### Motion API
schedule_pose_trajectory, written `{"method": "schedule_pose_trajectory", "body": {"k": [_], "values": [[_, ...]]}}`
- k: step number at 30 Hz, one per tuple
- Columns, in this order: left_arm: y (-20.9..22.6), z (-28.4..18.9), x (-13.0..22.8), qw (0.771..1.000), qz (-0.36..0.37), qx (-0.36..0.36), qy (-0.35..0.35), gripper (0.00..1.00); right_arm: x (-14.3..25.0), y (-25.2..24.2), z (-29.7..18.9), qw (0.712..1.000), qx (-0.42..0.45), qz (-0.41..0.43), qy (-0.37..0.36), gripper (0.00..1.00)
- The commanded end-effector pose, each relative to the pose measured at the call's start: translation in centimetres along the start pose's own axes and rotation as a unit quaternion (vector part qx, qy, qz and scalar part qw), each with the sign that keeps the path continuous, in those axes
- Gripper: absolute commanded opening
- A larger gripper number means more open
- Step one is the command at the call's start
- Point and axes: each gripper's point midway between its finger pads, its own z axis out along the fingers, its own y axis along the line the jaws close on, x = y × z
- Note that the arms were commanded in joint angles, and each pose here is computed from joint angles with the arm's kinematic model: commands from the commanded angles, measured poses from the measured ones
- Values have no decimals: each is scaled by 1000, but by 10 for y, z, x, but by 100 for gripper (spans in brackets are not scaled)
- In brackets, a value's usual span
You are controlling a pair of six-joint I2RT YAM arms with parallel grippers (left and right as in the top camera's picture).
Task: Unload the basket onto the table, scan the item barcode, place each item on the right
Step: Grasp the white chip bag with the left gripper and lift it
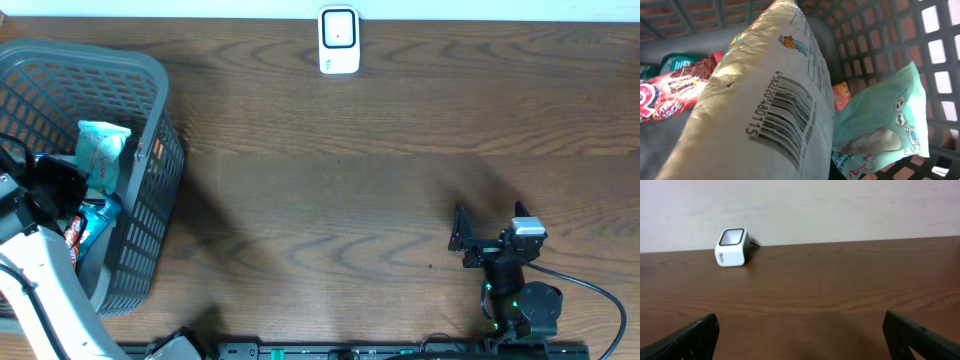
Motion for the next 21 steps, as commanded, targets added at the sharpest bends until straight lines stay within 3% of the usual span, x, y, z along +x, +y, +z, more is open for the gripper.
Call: {"method": "schedule_pose_trajectory", "body": {"k": [1,7,10,12,17,21], "values": [[-3,-10,-9,1000,12,3,-22,8,2,1,0,1000,-1,1,3,99],[-11,-12,-6,999,22,25,-13,7,2,1,0,1000,-1,1,3,99],[-34,-20,4,983,156,92,-1,7,2,1,0,1000,-1,0,3,99],[-23,-21,0,980,191,58,-16,7,2,1,0,1000,-1,1,3,99],[27,-22,-10,986,137,-83,-36,7,2,1,0,1000,-1,1,3,99],[31,-21,-6,987,129,-90,-27,8,2,1,0,1000,-1,1,3,99]]}}
